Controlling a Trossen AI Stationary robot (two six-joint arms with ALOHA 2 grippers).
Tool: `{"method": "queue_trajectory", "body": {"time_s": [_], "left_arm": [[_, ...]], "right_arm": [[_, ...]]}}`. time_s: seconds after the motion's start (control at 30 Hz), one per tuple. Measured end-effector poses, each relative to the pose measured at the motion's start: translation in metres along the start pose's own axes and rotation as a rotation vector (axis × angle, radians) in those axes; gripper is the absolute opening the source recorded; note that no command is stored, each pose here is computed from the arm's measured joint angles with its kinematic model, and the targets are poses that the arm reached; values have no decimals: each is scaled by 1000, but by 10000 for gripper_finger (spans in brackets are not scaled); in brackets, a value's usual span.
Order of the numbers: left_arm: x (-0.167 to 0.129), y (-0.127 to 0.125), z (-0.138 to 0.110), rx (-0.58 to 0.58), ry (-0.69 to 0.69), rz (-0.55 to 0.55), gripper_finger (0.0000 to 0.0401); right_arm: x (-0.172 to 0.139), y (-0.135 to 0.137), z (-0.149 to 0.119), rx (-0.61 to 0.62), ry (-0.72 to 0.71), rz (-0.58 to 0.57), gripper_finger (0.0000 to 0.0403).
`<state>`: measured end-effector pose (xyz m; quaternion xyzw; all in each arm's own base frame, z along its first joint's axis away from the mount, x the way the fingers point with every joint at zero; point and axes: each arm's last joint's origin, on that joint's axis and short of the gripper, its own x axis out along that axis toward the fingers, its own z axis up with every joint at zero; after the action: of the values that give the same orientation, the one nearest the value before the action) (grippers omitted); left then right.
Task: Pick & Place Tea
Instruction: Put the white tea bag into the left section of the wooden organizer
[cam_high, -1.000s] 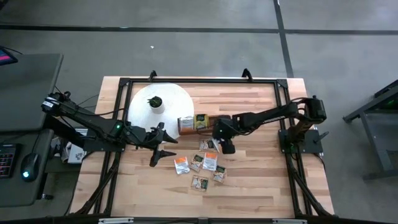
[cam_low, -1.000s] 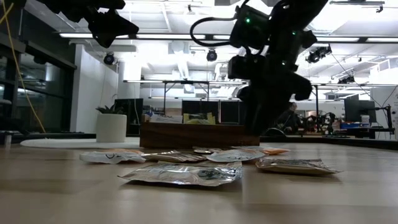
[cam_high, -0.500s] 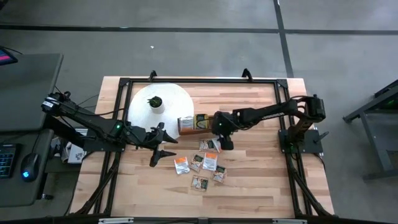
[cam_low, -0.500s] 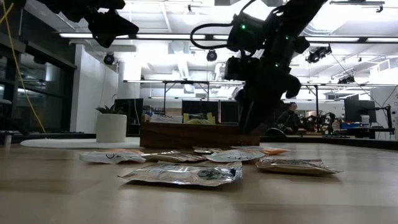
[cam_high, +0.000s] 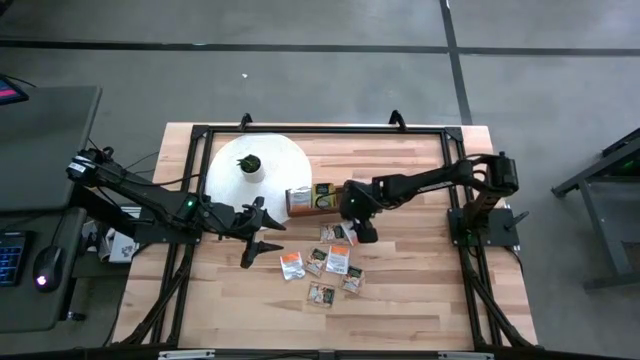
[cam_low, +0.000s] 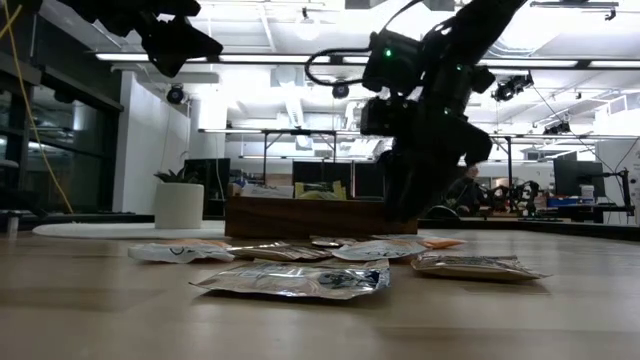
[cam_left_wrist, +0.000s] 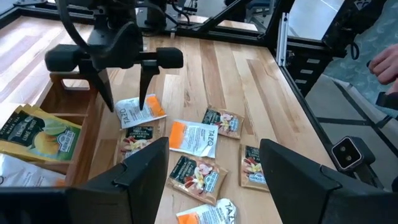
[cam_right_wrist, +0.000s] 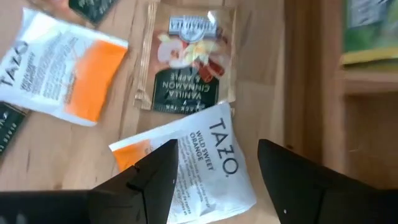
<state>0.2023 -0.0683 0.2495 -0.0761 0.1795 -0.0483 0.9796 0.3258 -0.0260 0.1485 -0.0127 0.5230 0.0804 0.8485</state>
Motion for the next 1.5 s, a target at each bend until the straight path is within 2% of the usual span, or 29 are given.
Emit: {"method": "queue_trajectory", "body": {"time_s": [0.4, 0.7, 0.9, 1.1, 1.23, 1.4, 1.5], "left_arm": [[0, 0, -1, 0, 15, 2, 248], [0, 0, -1, 0, 14, 2, 248], [0, 0, -1, 0, 15, 2, 248], [0, 0, -1, 0, 16, 3, 248], [0, 0, -2, 2, 22, 2, 248], [0, 0, -2, 6, 26, -12, 248], [0, 0, -2, 24, 26, -12, 248]], "right_arm": [[11, -4, -1, 2, 14, -19, 208], [12, -5, -3, 61, 44, -158, 206], [13, 8, 1, 50, 16, -102, 205], [9, 20, 8, 49, -33, -106, 206], [-1, 24, 11, 151, -68, -136, 207], [-17, 28, 15, 453, -124, -97, 207], [-18, 36, 18, 558, -147, -73, 207]]}}
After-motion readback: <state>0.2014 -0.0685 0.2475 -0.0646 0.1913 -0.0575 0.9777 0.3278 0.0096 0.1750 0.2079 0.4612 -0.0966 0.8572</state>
